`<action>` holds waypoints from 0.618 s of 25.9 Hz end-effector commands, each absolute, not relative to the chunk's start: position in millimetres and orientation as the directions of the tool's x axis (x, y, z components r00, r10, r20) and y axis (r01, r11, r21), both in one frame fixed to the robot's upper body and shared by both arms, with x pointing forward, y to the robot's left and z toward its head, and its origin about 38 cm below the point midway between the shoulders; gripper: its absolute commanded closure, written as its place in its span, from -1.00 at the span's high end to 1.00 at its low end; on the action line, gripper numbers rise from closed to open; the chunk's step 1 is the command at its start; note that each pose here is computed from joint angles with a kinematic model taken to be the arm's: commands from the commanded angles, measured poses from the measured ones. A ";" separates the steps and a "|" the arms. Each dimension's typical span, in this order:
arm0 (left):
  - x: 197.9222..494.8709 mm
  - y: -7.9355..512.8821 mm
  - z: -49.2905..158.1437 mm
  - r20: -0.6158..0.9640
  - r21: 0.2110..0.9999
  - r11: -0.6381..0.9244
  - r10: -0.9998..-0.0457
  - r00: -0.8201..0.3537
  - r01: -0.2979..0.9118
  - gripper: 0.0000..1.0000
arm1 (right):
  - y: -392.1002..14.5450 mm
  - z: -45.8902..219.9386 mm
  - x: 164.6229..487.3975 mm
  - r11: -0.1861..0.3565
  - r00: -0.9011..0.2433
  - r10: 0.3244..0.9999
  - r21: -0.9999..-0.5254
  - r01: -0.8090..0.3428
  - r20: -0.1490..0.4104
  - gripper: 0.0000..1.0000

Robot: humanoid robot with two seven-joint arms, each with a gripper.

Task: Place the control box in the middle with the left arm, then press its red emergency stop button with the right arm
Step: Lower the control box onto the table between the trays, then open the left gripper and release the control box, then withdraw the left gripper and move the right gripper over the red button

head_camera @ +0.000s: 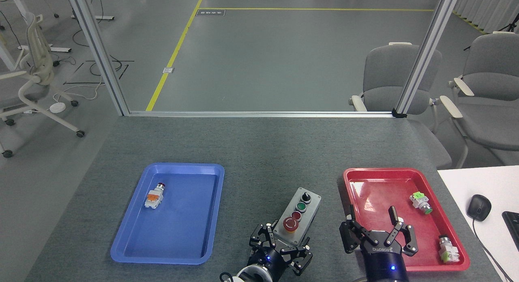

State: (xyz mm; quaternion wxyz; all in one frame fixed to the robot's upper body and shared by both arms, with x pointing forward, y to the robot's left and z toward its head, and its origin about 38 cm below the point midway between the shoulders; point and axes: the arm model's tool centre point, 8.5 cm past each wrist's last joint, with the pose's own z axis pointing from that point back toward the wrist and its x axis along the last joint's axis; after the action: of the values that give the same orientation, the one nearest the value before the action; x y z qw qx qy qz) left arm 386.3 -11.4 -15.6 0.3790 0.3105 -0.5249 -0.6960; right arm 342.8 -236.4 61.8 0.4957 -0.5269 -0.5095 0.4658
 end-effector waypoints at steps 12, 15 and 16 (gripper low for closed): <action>351.7 88.0 -5.2 -0.021 0.983 -0.107 -0.876 -0.481 0.151 0.98 | -223.7 57.9 342.5 0.032 -0.005 0.999 -0.998 0.062 0.032 -0.03; 347.2 122.5 18.8 -0.020 0.993 -0.072 -0.892 -0.452 0.098 0.98 | -222.4 56.4 341.9 0.033 -0.014 0.999 -0.998 0.058 0.032 -0.25; 345.9 133.1 27.4 -0.017 0.995 -0.058 -0.897 -0.442 0.079 0.98 | -221.3 57.0 342.4 0.033 -0.023 0.999 -0.998 0.061 0.031 -0.43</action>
State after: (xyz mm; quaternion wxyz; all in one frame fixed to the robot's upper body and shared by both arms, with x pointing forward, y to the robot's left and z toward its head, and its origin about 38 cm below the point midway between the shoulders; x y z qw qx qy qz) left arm 351.2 103.1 4.6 0.3891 0.3421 -0.5519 -0.6535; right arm 342.4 -223.3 57.7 0.4907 -0.5059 -0.5245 0.4776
